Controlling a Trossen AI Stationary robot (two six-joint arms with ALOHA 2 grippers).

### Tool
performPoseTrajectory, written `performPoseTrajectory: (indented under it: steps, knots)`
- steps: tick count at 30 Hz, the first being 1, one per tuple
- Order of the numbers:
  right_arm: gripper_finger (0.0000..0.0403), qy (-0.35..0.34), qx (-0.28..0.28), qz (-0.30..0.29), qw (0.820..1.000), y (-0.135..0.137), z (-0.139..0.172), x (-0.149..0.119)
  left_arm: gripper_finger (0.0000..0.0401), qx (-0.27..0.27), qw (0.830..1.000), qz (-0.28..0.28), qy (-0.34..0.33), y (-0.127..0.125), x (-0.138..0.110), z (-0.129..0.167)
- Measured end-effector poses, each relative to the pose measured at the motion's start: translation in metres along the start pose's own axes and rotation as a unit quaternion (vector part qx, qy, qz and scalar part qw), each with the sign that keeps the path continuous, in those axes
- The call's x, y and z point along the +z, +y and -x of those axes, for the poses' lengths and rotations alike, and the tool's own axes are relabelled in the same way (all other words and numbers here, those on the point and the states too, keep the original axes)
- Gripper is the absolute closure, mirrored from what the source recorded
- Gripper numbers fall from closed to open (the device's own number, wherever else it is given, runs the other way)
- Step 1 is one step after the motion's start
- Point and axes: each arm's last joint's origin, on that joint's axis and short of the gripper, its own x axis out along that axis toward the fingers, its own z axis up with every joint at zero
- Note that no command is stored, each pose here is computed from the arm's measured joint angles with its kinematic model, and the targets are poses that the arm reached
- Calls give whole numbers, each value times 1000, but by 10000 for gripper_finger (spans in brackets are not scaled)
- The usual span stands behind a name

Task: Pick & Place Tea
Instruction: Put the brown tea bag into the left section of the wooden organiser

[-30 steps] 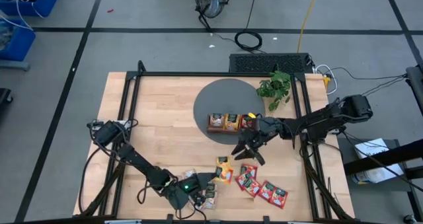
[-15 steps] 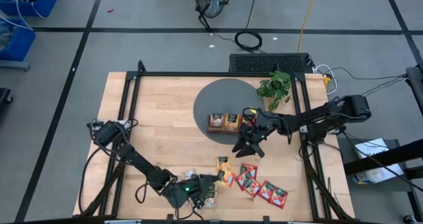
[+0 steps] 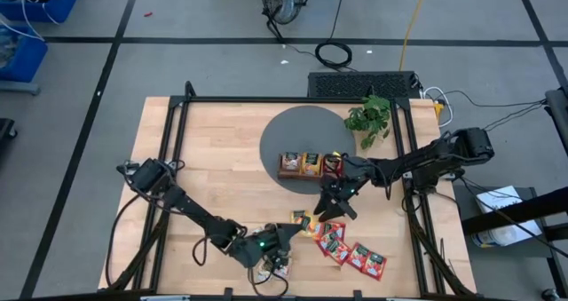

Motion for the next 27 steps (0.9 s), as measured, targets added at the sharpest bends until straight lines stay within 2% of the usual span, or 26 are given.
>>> performPoseTrajectory:
  steps: [5, 10, 16, 21, 23, 27]
  knots:
    - [234, 7, 15, 14, 1000, 7, -5, -4, 398, -7, 1000, 0, 13, -2, -8, -10]
    - [245, 16, 28, 69, 997, 13, -10, -9, 398, -9, 1000, 5, 19, -2, -11, -14]
    - [301, 17, 30, 98, 995, 15, -11, -10, 398, -8, 1000, 6, 17, -2, -11, -13]
    - [381, 22, 30, 128, 991, 15, -12, -12, 398, -7, 1000, 19, 10, -2, -11, -13]
    - [391, 22, 29, 140, 989, 15, -12, -12, 393, -7, 1000, 20, 10, -2, -11, -13]
    - [387, 27, 20, 139, 990, 13, -12, -13, 389, -7, 1000, 25, 10, -2, -11, -13]
